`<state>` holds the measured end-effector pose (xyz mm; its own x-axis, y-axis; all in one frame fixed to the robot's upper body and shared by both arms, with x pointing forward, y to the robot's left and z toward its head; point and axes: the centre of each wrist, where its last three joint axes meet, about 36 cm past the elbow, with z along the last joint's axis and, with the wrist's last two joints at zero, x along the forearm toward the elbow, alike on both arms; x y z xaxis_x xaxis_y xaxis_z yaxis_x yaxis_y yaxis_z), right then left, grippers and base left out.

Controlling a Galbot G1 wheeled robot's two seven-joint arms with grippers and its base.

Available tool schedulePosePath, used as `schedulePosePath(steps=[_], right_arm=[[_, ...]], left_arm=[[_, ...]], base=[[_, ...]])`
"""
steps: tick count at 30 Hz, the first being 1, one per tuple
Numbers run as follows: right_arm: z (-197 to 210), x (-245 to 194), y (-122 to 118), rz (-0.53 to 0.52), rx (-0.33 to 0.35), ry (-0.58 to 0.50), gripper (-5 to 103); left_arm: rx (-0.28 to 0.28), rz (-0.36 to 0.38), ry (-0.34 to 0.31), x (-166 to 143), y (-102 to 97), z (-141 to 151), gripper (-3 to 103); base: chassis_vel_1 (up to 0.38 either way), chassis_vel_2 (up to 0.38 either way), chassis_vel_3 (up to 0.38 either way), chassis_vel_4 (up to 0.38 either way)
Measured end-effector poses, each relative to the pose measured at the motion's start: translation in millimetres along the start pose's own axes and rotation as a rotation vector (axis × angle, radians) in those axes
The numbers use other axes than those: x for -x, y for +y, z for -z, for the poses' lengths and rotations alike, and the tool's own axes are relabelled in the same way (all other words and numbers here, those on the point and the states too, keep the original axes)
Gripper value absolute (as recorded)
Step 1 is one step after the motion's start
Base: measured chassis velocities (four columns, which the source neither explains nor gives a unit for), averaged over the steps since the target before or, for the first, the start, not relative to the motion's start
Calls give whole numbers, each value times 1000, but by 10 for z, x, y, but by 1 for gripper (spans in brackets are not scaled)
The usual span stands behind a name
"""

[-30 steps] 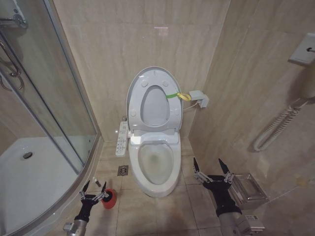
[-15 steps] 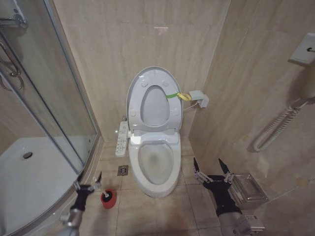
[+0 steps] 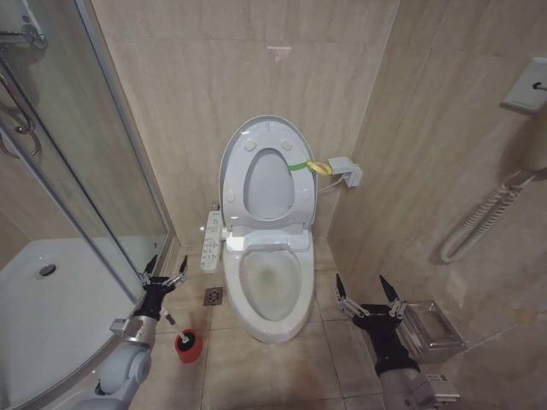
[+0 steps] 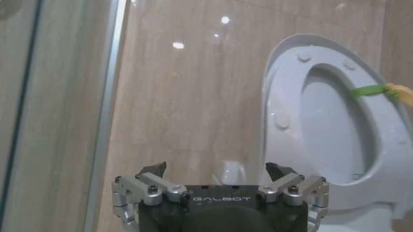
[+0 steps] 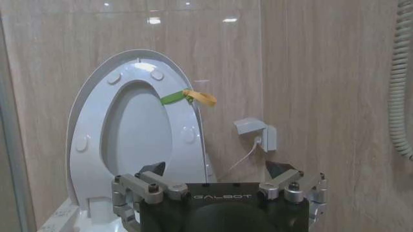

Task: Open the toilet lid, clean the toilet bowl with a toilet brush, close the toilet lid, and flush.

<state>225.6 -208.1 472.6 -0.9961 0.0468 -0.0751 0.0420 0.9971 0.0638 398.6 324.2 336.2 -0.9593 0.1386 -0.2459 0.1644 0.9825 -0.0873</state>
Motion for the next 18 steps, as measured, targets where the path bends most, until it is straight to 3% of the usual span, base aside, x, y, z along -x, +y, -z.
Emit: schedulePosePath(steps=[7,11,15,18], right_arm=[[0,0,0,0,0,0,100],[0,0,0,0,0,0,100],[0,0,0,0,0,0,100],[0,0,0,0,0,0,100]], left_arm=[[-24,-9,46,-175,-109,364,100],[-65,3,78,-182,-182,516,100],[-136,42,140,-139,-404,744,103],[-140,38,165,-152,-488,859,103]], base=[[0,0,0,0],[0,0,0,0],[0,0,0,0],[0,0,0,0]])
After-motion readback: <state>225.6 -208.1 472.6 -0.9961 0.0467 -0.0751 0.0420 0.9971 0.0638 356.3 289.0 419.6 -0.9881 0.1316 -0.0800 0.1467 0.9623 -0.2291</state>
